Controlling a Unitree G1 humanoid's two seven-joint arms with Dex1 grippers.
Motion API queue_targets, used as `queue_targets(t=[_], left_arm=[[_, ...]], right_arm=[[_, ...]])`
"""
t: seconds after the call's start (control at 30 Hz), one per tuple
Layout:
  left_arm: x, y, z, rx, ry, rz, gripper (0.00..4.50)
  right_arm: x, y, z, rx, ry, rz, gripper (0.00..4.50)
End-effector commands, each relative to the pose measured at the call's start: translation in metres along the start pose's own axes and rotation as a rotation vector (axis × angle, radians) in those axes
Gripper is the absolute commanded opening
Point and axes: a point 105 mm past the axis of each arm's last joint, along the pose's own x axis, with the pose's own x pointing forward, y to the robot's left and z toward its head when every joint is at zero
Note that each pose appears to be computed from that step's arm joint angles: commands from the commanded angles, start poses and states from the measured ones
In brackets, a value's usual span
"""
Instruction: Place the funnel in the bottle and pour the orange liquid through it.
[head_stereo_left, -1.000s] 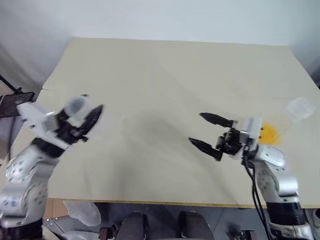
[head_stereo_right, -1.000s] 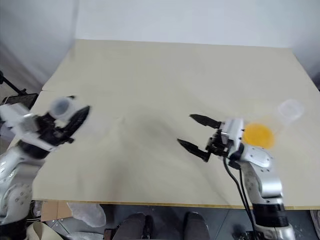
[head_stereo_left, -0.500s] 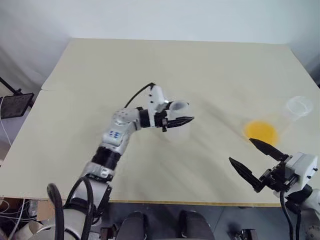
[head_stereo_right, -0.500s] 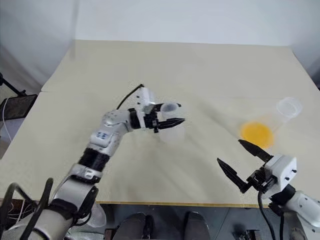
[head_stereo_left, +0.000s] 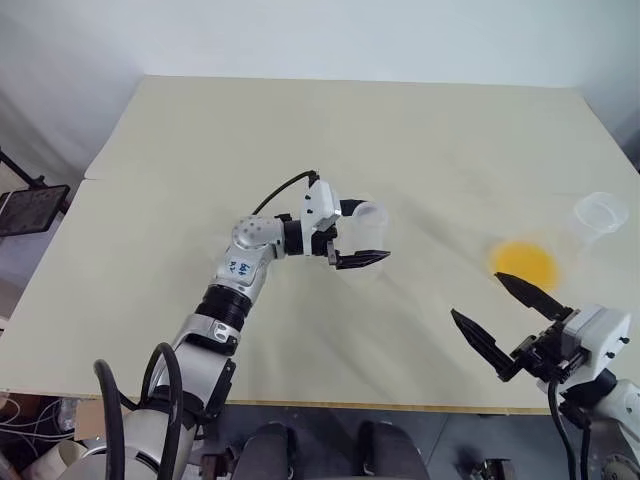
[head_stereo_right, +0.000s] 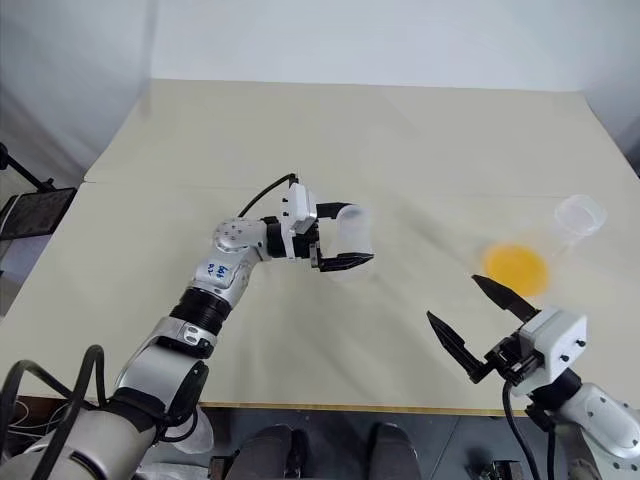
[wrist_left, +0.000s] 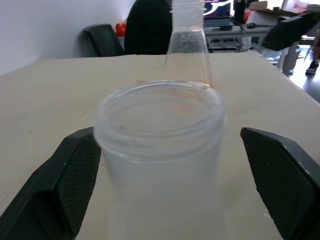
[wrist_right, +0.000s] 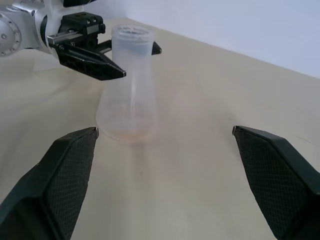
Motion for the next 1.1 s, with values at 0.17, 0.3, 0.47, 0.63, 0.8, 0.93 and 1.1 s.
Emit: queue_targets(t=[0.17,0.3,0.47,0.63,0.8,0.93,1.1], left_arm=[[-0.031,0.016,0.022,0.093,-0.046,0.080,4.49],[-0.058,0.023,0.034,0.142,-0.055,0.128,4.49],[-0.116,0.027,0.054,0.207,-0.024,0.257,4.49],[-0.178,0.010,0.055,0.173,0.044,0.469,4.49],[-0.224,-0.032,0.039,0.089,0.091,0.706,4.49],[-0.263,-0.078,0.020,0.003,0.134,0.950,4.49],[-0.290,-0.129,-0.001,-0.102,0.199,1.141,4.49]], right_arm=[[0.010,-0.002,0.003,-0.024,-0.029,0.047,4.50],[0.016,-0.002,0.002,-0.023,-0.037,0.077,4.50],[0.034,0.001,0.010,-0.028,-0.079,0.174,4.50],[0.060,0.014,0.018,-0.017,-0.113,0.363,4.50],[0.079,0.031,0.023,0.008,-0.129,0.554,4.50],[0.089,0.040,0.024,-0.001,-0.142,0.649,4.50],[0.094,0.041,0.022,-0.005,-0.138,0.686,4.50]])
